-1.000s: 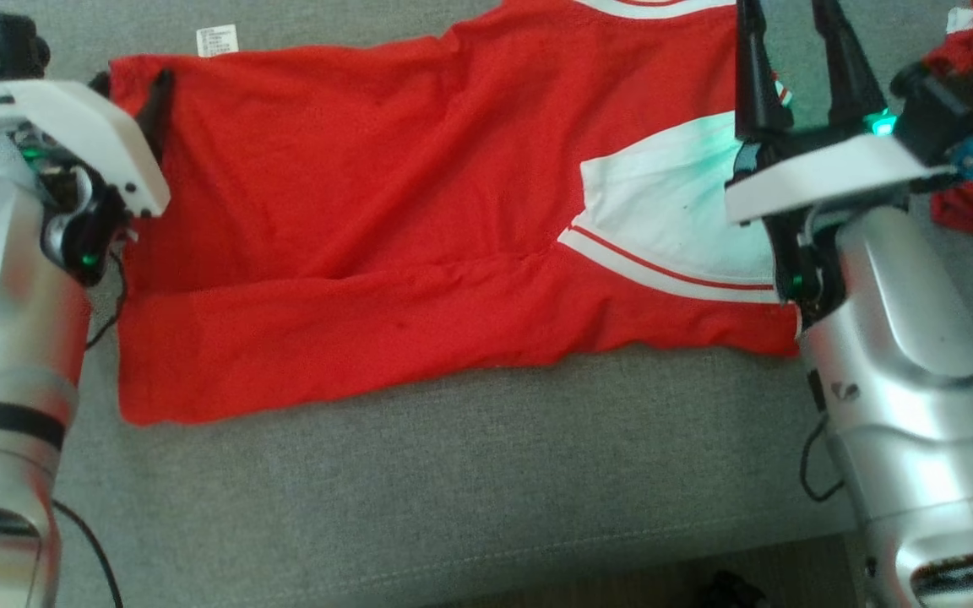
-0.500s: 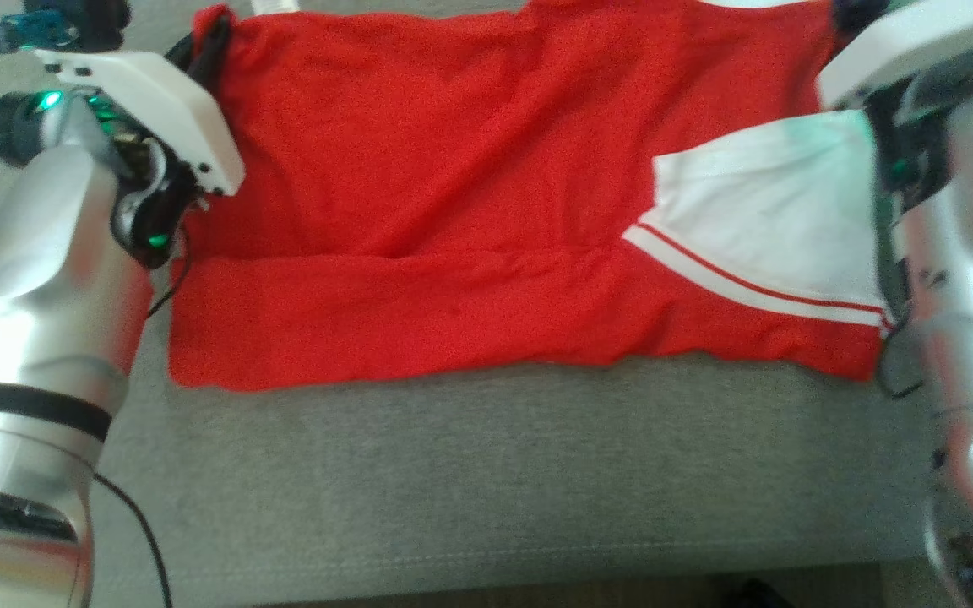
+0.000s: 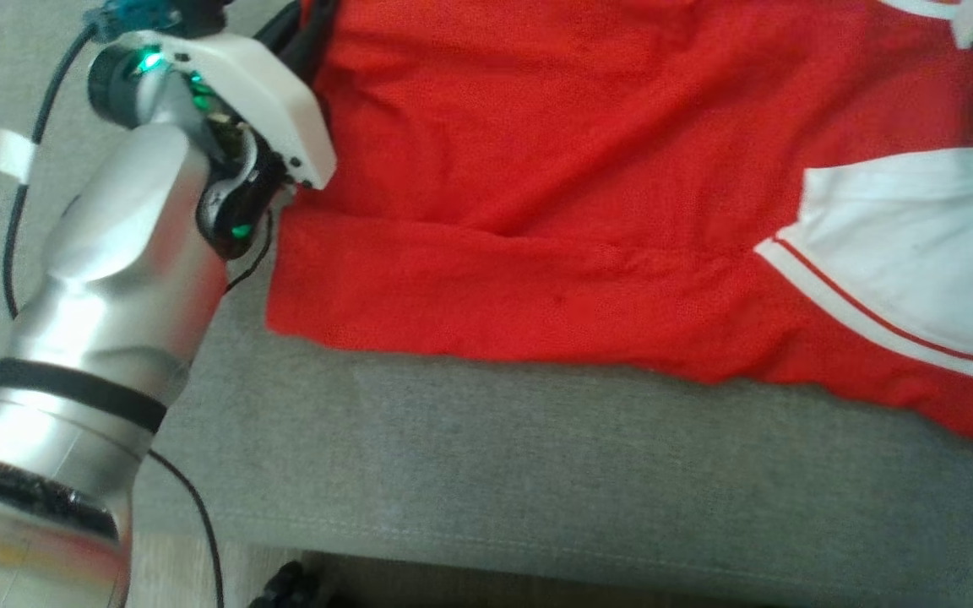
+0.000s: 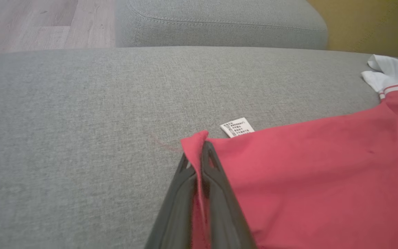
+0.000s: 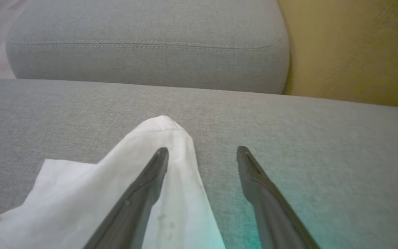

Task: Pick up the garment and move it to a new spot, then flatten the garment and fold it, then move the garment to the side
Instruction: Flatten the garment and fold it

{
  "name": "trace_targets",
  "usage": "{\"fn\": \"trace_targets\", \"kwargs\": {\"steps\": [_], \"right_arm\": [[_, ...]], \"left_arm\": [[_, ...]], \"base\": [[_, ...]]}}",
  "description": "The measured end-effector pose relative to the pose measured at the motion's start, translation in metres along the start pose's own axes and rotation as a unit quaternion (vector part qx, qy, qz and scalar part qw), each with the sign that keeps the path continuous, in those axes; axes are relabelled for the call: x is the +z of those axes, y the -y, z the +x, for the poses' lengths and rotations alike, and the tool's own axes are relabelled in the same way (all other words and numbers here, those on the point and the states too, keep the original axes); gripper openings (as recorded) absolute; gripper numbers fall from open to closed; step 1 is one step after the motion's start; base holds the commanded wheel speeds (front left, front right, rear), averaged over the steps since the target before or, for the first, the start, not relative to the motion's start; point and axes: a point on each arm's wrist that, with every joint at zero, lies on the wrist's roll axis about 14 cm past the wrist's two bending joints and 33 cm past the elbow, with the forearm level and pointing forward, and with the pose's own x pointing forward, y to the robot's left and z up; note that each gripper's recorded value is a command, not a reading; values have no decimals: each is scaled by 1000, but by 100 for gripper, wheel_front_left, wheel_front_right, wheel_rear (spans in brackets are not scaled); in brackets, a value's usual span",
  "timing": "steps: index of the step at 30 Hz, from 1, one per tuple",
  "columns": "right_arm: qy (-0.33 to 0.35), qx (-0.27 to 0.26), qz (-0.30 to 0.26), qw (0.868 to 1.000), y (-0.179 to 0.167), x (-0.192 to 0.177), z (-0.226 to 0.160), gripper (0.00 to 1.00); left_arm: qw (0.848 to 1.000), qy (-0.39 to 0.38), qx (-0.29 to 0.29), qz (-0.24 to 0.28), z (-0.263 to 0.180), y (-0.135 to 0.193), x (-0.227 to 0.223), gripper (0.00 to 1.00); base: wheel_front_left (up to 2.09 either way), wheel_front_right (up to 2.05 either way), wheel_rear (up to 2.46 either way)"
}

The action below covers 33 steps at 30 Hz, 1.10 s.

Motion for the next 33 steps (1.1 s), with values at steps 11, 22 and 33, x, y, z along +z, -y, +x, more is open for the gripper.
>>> {"fn": "trace_targets", "kwargs": {"steps": [11,22,33], "right_arm": [[-58,15,-25,998,-20,-13,24,38],[60,-9,-16,998,0,32,13,0],[164,-31,14,986,18,74,-16,0]], "left_arm": [[1000,-1,-2,0,1,-2,-10,0],[998,56,1,6,4,-3,19,0],[986,163,11,19,-1,2,92,0]], "base": [[0,0,0],[0,0,0],[0,0,0]]}}
